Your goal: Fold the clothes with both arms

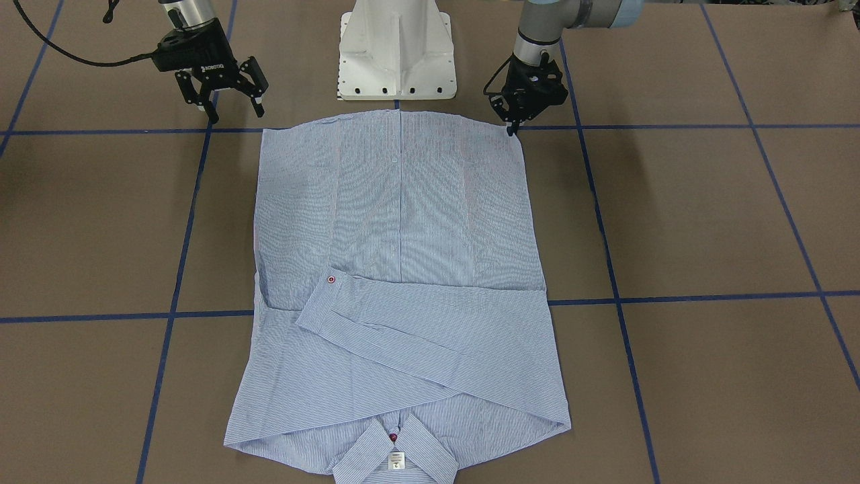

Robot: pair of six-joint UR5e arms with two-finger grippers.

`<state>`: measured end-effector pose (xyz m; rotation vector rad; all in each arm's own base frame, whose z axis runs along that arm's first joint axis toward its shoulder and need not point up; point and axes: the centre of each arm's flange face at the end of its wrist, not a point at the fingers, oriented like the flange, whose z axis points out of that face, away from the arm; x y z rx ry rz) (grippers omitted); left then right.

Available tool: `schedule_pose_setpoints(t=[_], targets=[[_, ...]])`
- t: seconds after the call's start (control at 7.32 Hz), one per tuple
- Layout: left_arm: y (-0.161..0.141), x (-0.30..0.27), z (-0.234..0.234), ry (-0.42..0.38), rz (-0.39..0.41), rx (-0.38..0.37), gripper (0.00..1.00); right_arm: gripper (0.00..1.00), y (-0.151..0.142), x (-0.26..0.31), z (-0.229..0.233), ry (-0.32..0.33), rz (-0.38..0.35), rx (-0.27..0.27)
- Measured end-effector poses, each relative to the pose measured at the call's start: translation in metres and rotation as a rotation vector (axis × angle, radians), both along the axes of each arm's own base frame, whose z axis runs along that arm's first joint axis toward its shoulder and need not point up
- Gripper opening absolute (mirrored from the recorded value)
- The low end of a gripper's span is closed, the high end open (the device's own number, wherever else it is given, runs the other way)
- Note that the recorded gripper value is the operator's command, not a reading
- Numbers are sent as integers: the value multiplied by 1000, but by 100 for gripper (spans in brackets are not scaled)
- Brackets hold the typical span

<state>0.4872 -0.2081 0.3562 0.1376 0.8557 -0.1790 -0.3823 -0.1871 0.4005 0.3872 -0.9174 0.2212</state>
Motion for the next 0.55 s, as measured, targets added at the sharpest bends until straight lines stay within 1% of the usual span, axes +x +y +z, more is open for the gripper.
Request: schedule_pose_setpoints(t=[0.14,0.27,0.41,0.55], targets=[[0,-1,1,-2,0,1,0,70,4,-7,16,22,14,0],[0,-1,1,-3,0,2,0,58,11,-14,24,26,23,-7],[1,-1,0,-2,-1,3,0,54,17,-20,26,20,24,-11],[0,-1,-1,0,-6,8,0,54,21,-29,23,6,24,-16]])
